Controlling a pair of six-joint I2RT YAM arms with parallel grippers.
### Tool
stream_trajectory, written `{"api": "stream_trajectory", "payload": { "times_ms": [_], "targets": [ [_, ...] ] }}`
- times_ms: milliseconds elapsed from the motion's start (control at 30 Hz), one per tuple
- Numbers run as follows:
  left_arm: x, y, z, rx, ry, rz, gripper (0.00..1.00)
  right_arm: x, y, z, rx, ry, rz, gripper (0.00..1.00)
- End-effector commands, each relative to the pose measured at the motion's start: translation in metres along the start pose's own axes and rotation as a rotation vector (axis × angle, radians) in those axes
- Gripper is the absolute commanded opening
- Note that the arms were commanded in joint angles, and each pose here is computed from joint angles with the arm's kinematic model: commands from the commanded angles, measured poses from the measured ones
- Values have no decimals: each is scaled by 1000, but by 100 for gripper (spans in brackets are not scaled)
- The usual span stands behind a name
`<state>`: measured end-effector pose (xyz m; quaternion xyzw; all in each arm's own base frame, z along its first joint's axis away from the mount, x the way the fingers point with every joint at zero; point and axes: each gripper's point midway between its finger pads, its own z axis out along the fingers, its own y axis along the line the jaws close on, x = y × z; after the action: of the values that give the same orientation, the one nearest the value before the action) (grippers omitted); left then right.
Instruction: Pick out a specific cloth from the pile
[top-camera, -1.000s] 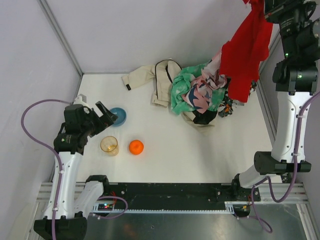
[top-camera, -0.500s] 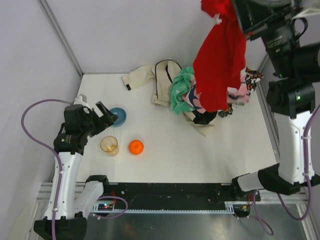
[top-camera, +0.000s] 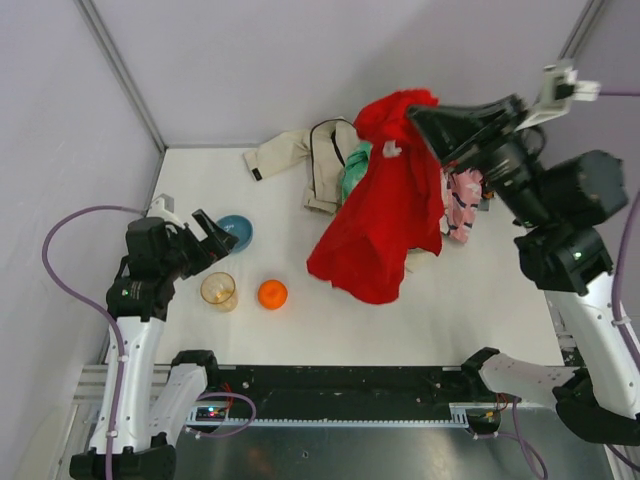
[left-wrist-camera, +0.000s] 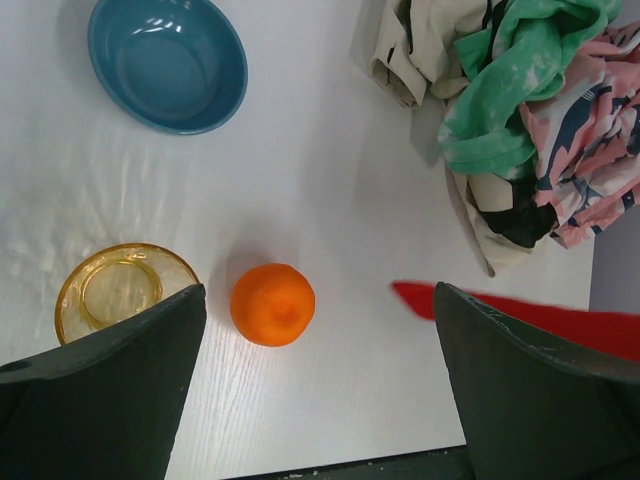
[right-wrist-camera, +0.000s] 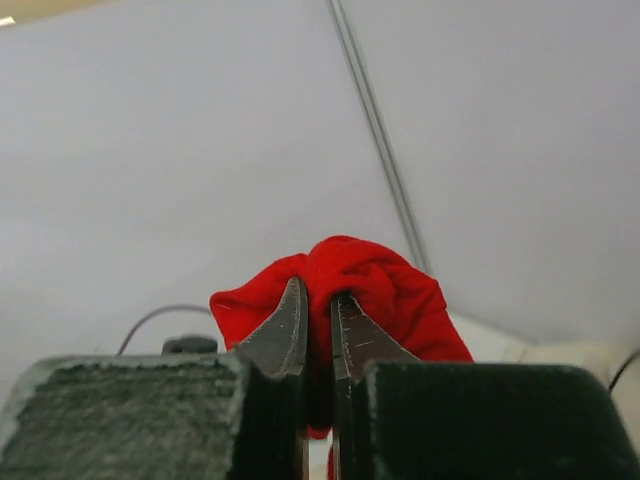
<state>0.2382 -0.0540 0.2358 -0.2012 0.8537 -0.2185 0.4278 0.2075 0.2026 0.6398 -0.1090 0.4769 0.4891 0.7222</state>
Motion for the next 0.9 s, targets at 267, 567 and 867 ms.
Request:
{"api": "stream_trajectory", "payload": {
  "times_ms": [267,567,867],
  "targets": [
    [15,-2,0,45,37,15,100,139,-20,-39,69,275,213,0],
    [21,5,5,23,56,5,100,296,-85,-102,344,526,273,0],
    [22,14,11,-21,62,-14,100,442,-151,-196,617,783,277,8]
  ]
}}
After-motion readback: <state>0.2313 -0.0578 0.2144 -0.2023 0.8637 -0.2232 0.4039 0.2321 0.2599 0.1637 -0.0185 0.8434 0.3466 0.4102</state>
